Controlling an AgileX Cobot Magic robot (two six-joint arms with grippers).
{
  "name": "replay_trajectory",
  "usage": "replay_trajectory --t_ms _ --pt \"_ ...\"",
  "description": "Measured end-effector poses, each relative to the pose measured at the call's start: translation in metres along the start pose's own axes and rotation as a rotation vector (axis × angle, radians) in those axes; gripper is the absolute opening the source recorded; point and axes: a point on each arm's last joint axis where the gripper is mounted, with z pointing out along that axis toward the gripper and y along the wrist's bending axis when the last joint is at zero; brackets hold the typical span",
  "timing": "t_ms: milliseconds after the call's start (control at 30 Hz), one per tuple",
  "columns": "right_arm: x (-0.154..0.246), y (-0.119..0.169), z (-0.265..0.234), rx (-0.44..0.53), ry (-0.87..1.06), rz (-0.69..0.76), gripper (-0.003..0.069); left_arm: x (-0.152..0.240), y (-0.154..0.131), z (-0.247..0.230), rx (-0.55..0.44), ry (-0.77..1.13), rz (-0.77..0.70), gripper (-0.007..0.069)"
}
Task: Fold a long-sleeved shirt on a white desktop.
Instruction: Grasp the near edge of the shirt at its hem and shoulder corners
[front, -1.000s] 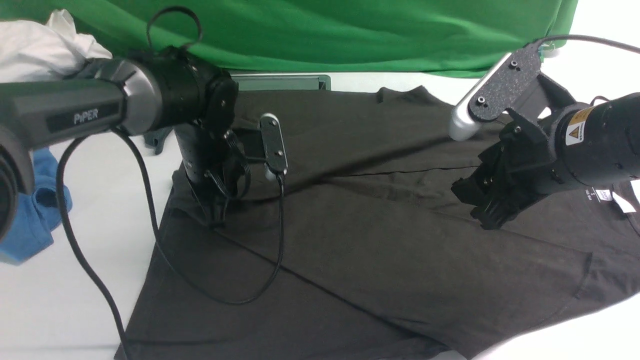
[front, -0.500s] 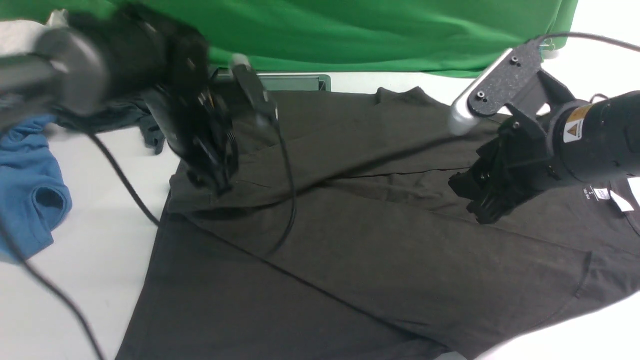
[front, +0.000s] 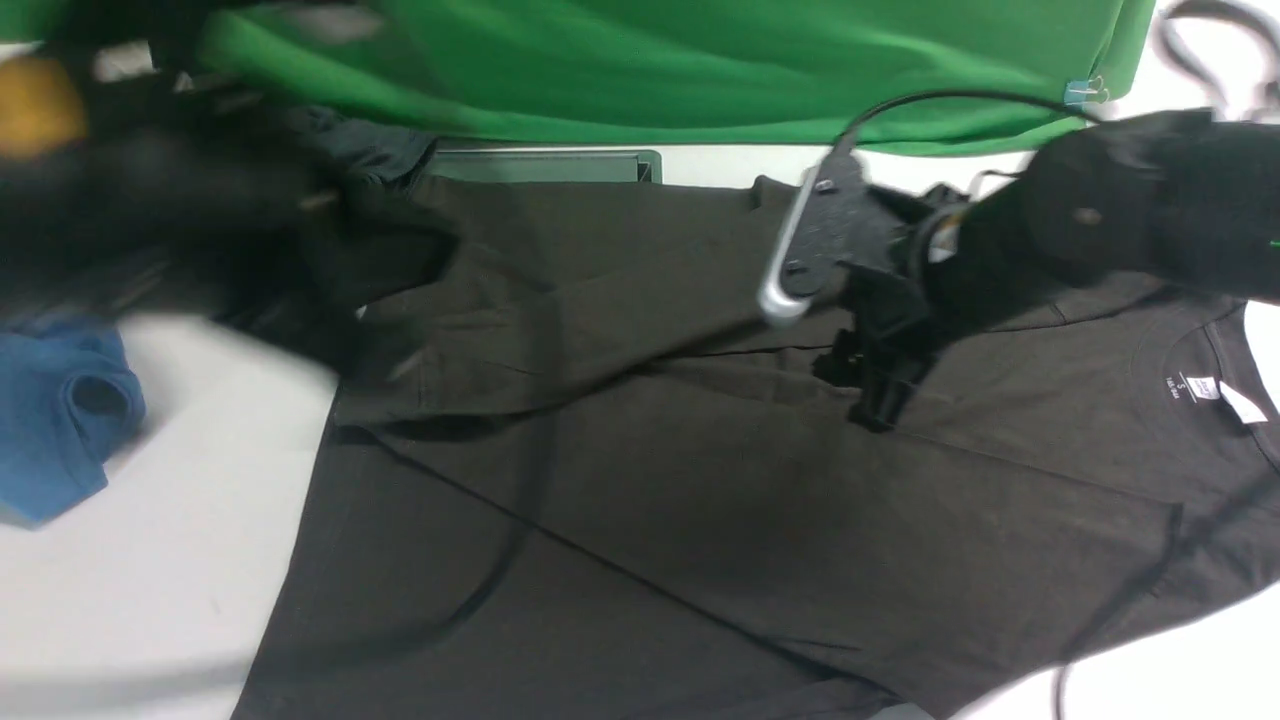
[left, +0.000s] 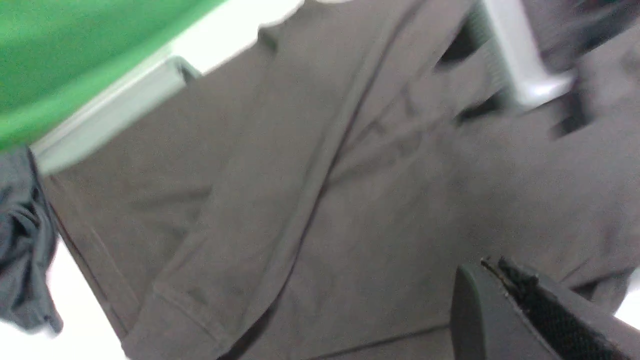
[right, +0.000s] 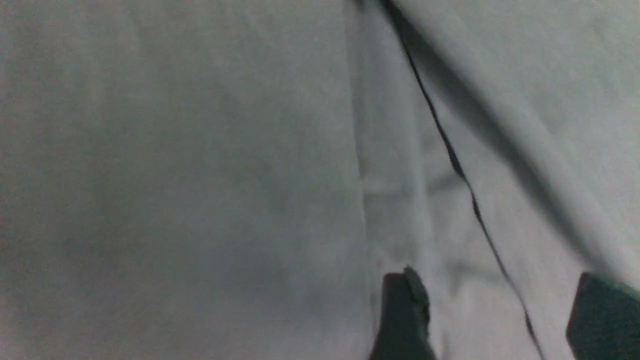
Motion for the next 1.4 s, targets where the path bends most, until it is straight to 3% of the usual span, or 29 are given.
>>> replay_trajectory --t_ms 233,533,667,867,1067,1200,1367,1400 --pt "-0.013 -0.017 0.048 -0.048 0.039 -0.065 0.0414 0.050 -0.016 -0.025 -0.040 -0.135 -0.005 0.0012" --pt "-0.008 -0.034 0.078 -0.055 0.062 -0.052 0.0268 0.078 -0.017 -0.008 -0.081 -0.129 0.023 0.0015" --pt "-0.006 -0.032 0.081 -0.070 0.073 -0.050 0.0267 0.078 -0.015 -0.008 -0.100 -0.130 0.057 0.0015" --pt "-0.006 -0.033 0.088 -0.054 0.052 -0.059 0.0346 0.078 -0.014 -0.008 -0.114 -0.134 0.076 0.0015" --pt "-0.007 -0.034 0.094 -0.035 0.036 -0.060 0.0328 0.076 -0.014 -0.009 -0.122 -0.153 0.080 0.0015" --pt "-0.007 -0.035 0.096 -0.027 0.031 -0.059 0.0263 0.076 -0.014 -0.009 -0.122 -0.153 0.080 0.0016" --pt "-0.007 -0.035 0.098 -0.020 0.027 -0.060 0.0069 0.076 -0.014 -0.009 -0.122 -0.151 0.082 0.0016" --pt "-0.007 -0.035 0.098 -0.020 0.027 -0.061 0.0064 0.076 -0.014 -0.009 -0.121 -0.150 0.082 0.0016"
